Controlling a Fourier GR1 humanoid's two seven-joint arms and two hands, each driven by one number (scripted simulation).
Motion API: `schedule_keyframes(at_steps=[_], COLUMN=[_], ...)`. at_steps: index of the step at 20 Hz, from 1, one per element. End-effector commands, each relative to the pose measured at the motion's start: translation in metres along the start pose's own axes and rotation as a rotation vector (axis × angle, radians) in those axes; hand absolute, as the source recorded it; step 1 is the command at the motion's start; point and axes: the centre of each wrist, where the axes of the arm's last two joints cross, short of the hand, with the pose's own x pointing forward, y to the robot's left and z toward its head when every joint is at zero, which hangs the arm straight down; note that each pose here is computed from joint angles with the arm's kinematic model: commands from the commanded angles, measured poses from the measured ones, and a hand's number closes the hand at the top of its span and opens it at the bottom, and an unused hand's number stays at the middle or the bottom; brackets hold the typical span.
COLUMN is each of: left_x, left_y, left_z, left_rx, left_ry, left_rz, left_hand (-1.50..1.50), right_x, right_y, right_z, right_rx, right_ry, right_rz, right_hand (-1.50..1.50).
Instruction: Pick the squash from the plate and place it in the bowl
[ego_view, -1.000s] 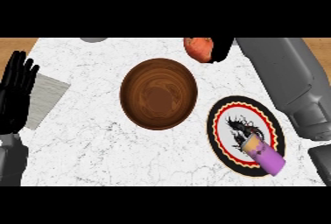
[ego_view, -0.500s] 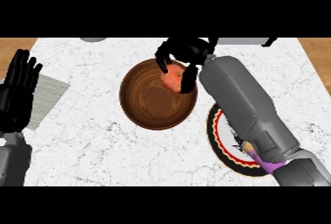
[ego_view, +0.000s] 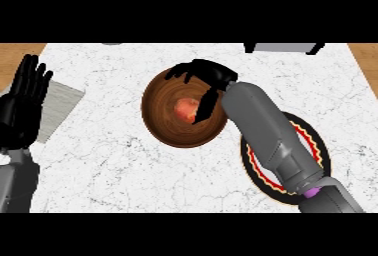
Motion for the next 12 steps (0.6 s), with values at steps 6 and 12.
schedule_keyframes(at_steps=[6, 12], left_x=[0.005, 0.000], left_y=[0.010, -0.003], left_z=[-0.011, -0.010], left_rx=[-0.001, 0.004], left_ry=[-0.009, -0.008], left_rz=[-0.003, 0.003], left_hand=[0.00, 0.00], right_x=[-0.024, -0.032], right_y=[-0.025, -0.085], right_z=[0.019, 0.045], right_rx=[-0.342, -0.514], right_ry=[-0.124, -0.044], right_rz=[-0.253, -0.362], right_hand=[-1.50, -1.50])
